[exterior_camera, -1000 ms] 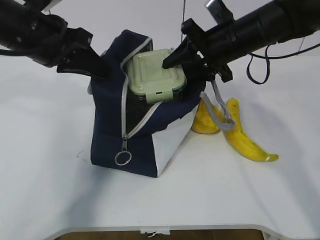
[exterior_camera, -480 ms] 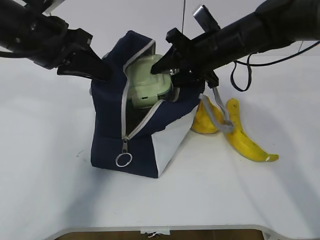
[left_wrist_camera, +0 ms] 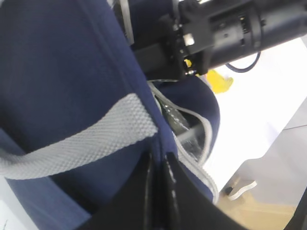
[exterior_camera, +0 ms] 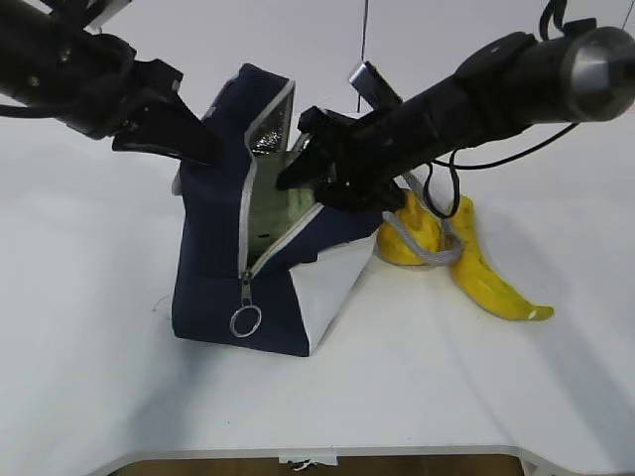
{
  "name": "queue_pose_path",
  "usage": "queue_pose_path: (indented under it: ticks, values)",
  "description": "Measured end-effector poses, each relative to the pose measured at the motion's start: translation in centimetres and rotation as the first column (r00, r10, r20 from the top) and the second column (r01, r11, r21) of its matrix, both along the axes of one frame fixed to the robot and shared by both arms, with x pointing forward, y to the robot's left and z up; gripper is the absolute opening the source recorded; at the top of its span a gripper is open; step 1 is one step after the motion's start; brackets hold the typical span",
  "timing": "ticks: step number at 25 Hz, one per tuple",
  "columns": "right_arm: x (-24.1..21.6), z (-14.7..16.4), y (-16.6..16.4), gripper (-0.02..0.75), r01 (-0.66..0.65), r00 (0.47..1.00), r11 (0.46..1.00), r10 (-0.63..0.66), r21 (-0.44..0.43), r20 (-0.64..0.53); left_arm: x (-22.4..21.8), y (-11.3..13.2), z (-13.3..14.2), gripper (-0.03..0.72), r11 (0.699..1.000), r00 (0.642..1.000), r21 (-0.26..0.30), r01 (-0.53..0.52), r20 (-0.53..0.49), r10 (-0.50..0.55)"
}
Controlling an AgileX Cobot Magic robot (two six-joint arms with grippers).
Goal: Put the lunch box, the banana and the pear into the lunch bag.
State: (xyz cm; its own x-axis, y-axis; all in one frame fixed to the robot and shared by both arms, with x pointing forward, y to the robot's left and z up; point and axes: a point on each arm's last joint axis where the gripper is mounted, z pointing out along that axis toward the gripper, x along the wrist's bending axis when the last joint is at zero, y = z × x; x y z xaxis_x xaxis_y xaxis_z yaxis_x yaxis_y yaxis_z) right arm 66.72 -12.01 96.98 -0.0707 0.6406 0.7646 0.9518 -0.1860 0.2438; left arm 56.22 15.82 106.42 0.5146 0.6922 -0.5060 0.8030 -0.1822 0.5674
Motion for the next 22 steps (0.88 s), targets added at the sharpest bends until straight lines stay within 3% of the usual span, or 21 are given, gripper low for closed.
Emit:
queue_pose_path:
  ticks: [12, 18, 22]
  values:
    - [0.6, -2.3, 0.1, 0.407, 0.021, 0.999, 1.000, -0.022, -0.010, -0.037, 0.5, -0.3, -2.7, -0.006, 0.998, 0.993, 0.028, 0.049, -0.104, -0.046]
    - [0.7, -1.9, 0.3, 0.588, 0.020, 0.999, 0.999, -0.019, 0.026, -0.049, 0.5, -0.3, -2.7, -0.006, 0.998, 0.993, 0.028, 0.049, -0.104, -0.046]
    - [0.8, -0.9, 0.5, 0.606, -0.031, 0.999, 0.999, 0.032, 0.026, -0.029, 0.5, -0.3, -2.7, -0.006, 0.998, 0.994, 0.033, 0.052, -0.103, -0.048]
